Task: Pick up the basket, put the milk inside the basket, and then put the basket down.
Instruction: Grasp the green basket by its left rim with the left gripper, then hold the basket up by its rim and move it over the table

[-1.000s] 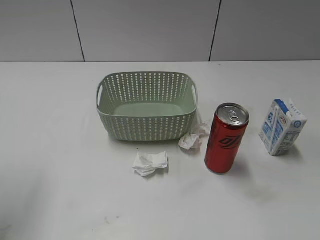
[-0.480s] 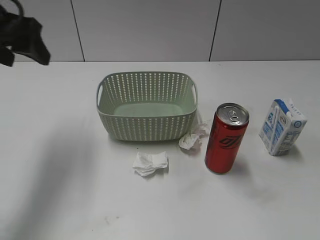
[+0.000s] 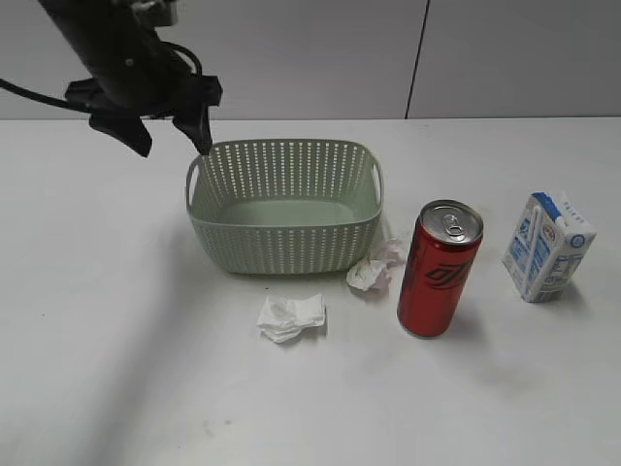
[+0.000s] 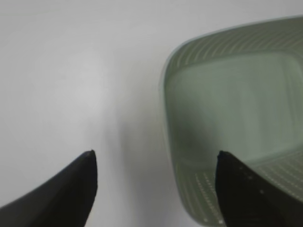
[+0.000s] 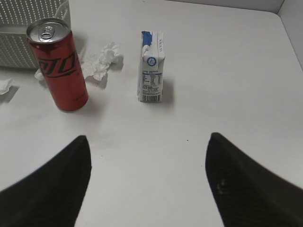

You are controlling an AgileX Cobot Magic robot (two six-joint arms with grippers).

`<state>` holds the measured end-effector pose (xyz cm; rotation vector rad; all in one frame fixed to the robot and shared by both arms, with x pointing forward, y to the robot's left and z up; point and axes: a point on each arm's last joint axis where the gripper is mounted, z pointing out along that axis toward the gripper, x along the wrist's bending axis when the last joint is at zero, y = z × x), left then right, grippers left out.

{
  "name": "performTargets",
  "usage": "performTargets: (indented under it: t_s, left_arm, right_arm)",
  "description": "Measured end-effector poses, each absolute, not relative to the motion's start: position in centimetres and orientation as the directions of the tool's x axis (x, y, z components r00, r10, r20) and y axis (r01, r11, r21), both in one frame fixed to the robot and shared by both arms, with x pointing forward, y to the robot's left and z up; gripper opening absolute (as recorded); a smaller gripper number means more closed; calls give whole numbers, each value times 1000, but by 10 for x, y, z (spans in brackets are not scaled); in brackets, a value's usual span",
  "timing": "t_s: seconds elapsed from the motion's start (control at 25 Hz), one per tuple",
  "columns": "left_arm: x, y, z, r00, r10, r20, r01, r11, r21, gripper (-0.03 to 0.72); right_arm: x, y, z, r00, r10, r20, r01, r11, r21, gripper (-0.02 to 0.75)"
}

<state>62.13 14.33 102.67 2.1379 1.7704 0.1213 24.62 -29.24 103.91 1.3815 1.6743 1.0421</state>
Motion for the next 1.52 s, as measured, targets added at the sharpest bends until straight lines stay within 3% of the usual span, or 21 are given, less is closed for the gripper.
performTargets:
  t_s: [0.6, 0.8, 1.04, 1.12, 1.36, 1.52]
  left_arm:
    - [664, 120, 938, 126, 987, -103, 984, -112, 138, 572]
    - [666, 119, 928, 107, 988, -111, 988, -93, 123, 417]
    - [666, 114, 929, 82, 983, -166, 991, -62, 122, 99]
    - [665, 113, 930, 74, 981, -180, 992, -54, 116, 33]
    - [663, 111, 940, 44, 976, -213, 993, -20, 113, 6]
    - [654, 114, 976, 57, 973, -224, 990, -26, 139, 4]
  right_arm:
    - [246, -292, 1039, -169, 985, -32, 406, 99, 908, 589]
    - [246, -292, 1039, -169, 985, -32, 406, 99, 908, 589]
    - [246, -292, 1039, -169, 985, -32, 406, 100, 908, 589]
    - [246, -292, 1039, -169, 985, -33, 406, 100, 908, 589]
    - [246, -292, 1039, -169, 985, -33, 406, 100, 908, 589]
    - [246, -292, 1039, -169, 985, -32, 406, 99, 908, 589]
